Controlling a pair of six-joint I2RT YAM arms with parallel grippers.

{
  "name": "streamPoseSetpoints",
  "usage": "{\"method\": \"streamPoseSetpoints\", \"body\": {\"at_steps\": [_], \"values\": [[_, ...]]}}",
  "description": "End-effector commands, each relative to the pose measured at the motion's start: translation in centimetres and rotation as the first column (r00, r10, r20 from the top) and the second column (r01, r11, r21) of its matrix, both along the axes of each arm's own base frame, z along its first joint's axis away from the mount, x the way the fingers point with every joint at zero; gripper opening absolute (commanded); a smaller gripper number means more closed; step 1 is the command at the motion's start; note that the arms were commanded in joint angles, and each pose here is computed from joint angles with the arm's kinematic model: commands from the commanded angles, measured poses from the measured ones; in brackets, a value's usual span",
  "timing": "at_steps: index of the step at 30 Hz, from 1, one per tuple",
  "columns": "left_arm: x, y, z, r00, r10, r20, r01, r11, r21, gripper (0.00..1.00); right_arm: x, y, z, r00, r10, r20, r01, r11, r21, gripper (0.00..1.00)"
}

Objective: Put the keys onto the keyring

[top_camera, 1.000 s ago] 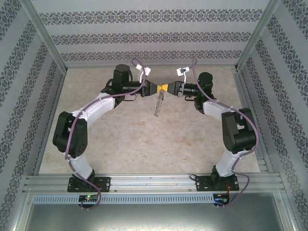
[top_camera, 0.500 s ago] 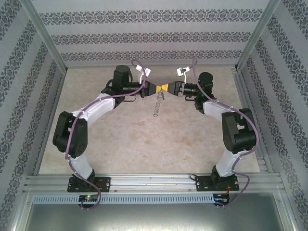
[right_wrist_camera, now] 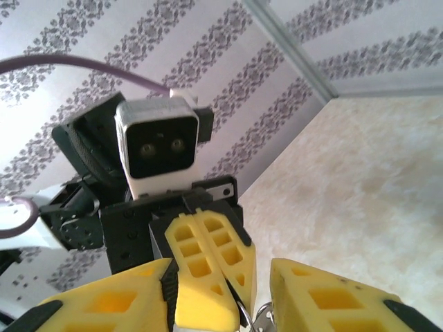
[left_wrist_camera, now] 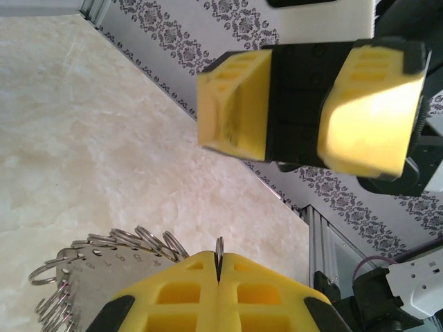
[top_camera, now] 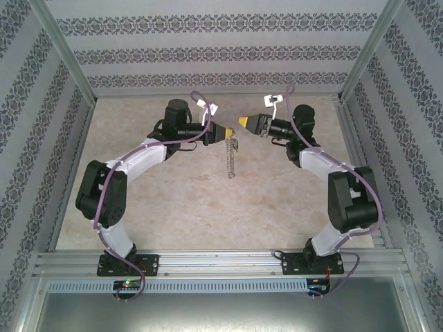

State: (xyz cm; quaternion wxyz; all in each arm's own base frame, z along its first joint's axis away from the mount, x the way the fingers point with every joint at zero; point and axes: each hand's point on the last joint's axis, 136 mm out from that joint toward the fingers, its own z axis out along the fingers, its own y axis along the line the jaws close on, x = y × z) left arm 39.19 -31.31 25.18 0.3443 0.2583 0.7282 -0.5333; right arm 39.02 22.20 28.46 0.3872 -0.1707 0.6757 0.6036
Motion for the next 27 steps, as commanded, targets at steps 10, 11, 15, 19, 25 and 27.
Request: {"method": "streamPoseSetpoints", "body": {"at_steps": [10,11,15,19,25,27], "values": [[-0.9,0.2,4.6,0.988,0.018,0.156,-0.008,0.998,-0.064,0.0,1.5,-3.8,-1.9,0.935,-0.352,0.048,0.355,0.921,-0.162,0.45],[-0.9,0.3,4.6,0.988,0.021,0.156,-0.011,0.998,-0.065,0.0,1.5,-4.1,-2.2,0.926,-0.375,0.049,0.378,0.91,-0.173,0.46],[-0.7,0.3,4.9,0.986,0.034,0.165,-0.023,0.997,-0.072,0.0,1.1,-5.2,-3.1,0.896,-0.441,0.056,0.443,0.875,-0.195,0.46],[-0.7,0.4,5.3,0.984,0.047,0.173,-0.033,0.996,-0.082,0.0,0.4,-6.3,-4.6,0.858,-0.51,0.066,0.511,0.829,-0.229,0.46],[-0.6,0.5,5.9,0.983,0.062,0.175,-0.044,0.994,-0.103,0.0,-1.3,-5.9,-6.4,0.847,-0.522,0.1,0.529,0.809,-0.257,0.49],[-0.5,0.6,6.1,0.982,0.069,0.177,-0.051,0.993,-0.109,0.0,-2.0,-4.9,-6.4,0.861,-0.494,0.121,0.508,0.825,-0.248,0.5]]}}
